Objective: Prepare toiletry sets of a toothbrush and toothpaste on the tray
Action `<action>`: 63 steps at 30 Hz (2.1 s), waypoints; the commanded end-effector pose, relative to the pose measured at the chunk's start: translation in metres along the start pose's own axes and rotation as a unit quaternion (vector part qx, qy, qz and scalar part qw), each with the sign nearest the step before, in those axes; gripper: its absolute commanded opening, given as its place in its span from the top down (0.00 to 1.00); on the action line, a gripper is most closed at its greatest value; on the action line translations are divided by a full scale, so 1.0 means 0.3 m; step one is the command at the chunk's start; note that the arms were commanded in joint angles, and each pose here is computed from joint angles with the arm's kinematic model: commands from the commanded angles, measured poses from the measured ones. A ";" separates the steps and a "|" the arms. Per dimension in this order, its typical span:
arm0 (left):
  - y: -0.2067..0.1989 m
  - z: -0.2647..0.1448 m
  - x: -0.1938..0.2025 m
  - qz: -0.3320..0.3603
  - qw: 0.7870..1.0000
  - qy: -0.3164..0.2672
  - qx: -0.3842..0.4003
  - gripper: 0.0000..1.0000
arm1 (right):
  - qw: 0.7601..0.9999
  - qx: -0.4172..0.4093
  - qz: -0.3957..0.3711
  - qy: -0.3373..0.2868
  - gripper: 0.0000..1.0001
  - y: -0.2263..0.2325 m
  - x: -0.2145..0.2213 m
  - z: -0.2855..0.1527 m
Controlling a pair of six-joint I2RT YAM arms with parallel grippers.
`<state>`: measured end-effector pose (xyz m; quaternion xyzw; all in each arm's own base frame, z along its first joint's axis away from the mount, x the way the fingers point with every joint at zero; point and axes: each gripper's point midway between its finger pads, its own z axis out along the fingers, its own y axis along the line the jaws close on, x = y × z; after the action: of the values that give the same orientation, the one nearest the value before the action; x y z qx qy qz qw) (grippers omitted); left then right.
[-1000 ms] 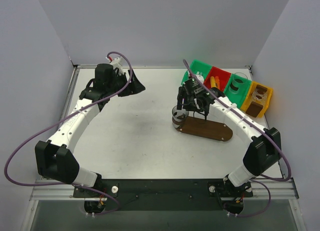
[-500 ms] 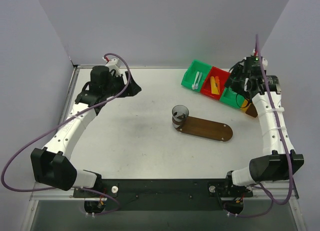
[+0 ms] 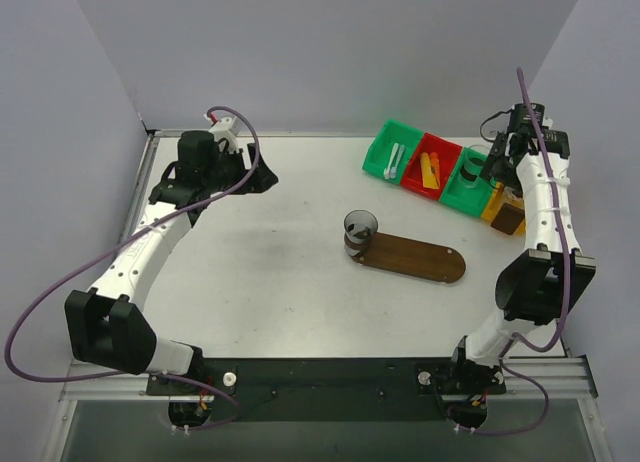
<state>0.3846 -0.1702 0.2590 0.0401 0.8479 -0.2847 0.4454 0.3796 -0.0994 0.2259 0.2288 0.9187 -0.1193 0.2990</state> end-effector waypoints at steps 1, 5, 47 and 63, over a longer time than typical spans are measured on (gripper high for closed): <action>-0.011 0.011 -0.049 0.011 1.000 -0.013 0.016 0.17 | 1.000 0.015 -0.019 0.015 0.47 -0.049 -0.036 0.046; 0.002 0.020 -0.040 0.003 1.000 -0.005 0.012 0.17 | 0.999 0.024 -0.020 0.034 0.56 -0.069 -0.053 0.134; 0.041 0.066 -0.034 -0.024 1.000 0.016 -0.006 0.18 | 0.993 0.004 -0.027 0.112 0.65 -0.099 -0.020 0.540; 0.051 0.069 -0.031 -0.027 0.999 0.019 -0.014 0.18 | 0.992 0.035 -0.035 0.120 0.65 -0.133 -0.004 0.582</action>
<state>0.3998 -0.1682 0.2289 0.0179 0.8728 -0.2838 0.3967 0.4624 -0.1904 0.0966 0.2171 0.9479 -0.1143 0.2032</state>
